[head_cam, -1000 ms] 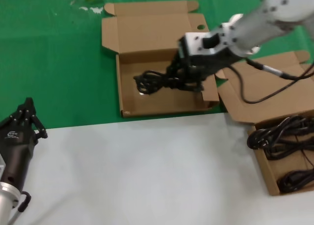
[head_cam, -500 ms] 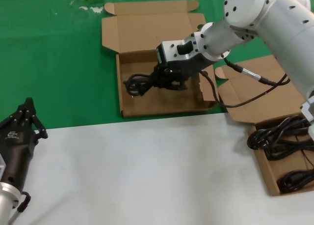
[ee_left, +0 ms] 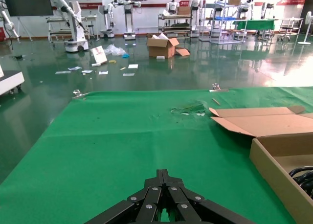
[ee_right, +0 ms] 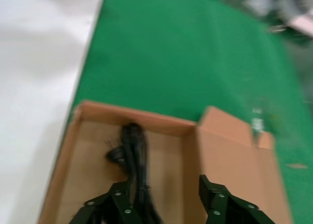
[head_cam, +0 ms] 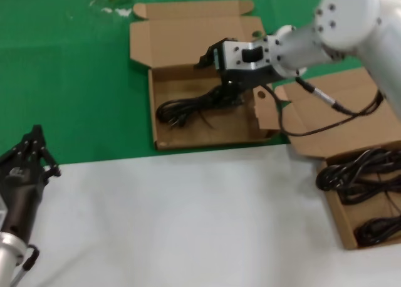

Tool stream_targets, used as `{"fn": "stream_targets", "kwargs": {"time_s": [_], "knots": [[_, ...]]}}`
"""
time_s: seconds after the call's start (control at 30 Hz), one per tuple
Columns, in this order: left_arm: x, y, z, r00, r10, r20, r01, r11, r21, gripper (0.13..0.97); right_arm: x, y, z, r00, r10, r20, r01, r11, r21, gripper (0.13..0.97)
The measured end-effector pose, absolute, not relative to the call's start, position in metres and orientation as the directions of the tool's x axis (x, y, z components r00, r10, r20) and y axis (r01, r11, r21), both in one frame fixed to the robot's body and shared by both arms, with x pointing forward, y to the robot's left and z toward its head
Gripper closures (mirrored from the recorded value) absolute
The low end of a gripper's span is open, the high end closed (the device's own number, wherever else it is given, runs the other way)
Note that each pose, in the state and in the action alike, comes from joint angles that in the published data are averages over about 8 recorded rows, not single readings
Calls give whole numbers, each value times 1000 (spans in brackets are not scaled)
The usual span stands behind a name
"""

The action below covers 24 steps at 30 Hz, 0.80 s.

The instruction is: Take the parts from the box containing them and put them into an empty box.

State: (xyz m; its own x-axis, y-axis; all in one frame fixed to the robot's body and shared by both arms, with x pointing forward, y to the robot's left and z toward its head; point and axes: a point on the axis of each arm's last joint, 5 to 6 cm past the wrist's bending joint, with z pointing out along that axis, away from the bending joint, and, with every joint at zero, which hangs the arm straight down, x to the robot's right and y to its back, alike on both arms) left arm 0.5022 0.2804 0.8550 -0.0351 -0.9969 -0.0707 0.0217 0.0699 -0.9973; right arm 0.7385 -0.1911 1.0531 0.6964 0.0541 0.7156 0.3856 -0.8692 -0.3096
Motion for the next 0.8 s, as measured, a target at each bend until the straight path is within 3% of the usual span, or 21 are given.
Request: {"fn": "stream_targets", "kwargs": {"time_s": [0.13, 0.23, 0.4, 0.8], "knots": [[502, 280, 855, -35, -997, -71, 22, 70, -997, 957, 720, -211, 1043, 656, -82, 750, 362, -838, -408, 630], [502, 280, 855, -35, -997, -71, 22, 70, -997, 957, 703, -223, 1032, 632, -198, 749, 335, -802, -494, 630], [502, 280, 855, -35, -997, -71, 22, 70, -997, 957, 677, -235, 1012, 608, -356, 710, 291, -732, -616, 501], [502, 280, 855, -35, -997, -71, 22, 70, -997, 925, 660, -237, 992, 588, -462, 664, 274, -659, -701, 260]]}}
